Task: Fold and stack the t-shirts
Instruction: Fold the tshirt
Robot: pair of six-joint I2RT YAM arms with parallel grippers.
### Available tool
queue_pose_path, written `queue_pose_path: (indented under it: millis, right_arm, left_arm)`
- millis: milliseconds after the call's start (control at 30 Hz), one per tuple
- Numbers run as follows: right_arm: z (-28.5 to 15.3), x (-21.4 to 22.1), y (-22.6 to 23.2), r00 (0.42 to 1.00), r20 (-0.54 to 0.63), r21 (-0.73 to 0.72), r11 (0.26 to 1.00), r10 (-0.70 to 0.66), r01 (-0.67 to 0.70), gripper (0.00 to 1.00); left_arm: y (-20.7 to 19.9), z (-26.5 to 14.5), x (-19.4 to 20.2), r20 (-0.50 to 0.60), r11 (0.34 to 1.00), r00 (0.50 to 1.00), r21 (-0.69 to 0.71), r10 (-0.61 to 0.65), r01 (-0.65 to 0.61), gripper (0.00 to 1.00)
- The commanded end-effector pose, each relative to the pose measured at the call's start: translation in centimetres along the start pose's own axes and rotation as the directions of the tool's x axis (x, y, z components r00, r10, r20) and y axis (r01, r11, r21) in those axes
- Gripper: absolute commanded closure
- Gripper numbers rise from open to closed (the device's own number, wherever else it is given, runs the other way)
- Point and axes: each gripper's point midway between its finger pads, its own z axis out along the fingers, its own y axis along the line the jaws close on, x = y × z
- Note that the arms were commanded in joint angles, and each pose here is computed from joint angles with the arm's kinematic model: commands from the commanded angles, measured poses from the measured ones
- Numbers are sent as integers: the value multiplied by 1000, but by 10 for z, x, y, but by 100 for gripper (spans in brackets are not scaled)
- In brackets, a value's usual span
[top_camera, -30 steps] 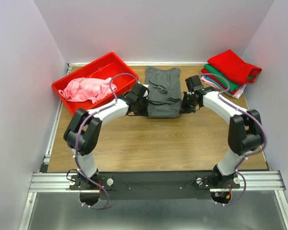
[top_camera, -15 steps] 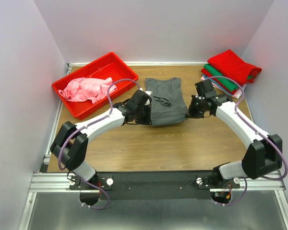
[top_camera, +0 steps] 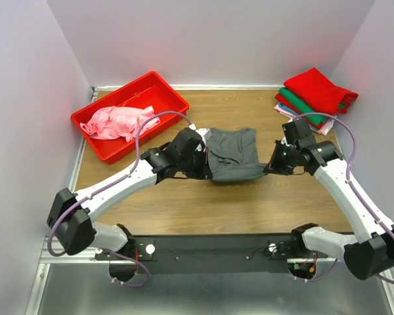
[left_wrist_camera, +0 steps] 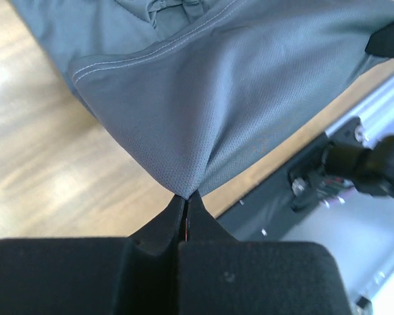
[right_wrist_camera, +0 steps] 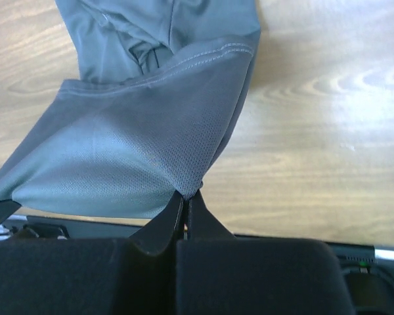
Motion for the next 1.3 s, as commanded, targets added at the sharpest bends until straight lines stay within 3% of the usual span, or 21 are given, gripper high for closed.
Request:
queue_pose_path:
  millis: [0,267,567,1000,1267]
  right_arm:
    - [-28,13,-9,1000,-20,32,999,20,-20,98]
    - [-49,10,0,999,-1,-2,998,55,-55,99]
    - [-43,-38,21,990,107,-11,996,92,-91,99]
    - [-9,-81,16,979,191,100,990,75,-96,99]
    - [19,-97,19,981,186,140,987,52,-79,99]
  left_arm:
    - [-11,-19,21,-51,998,998,42,-37,39,100]
    - [-33,-35,25,-41,991,998,127,-46,50,100]
    - [-35,-30,-2,37,994,998,97,-50,46,100]
    - [-15,-8,-35,75,996,995,62,-71,66,100]
    - [9,2,-51,80,995,993,59,-90,86,100]
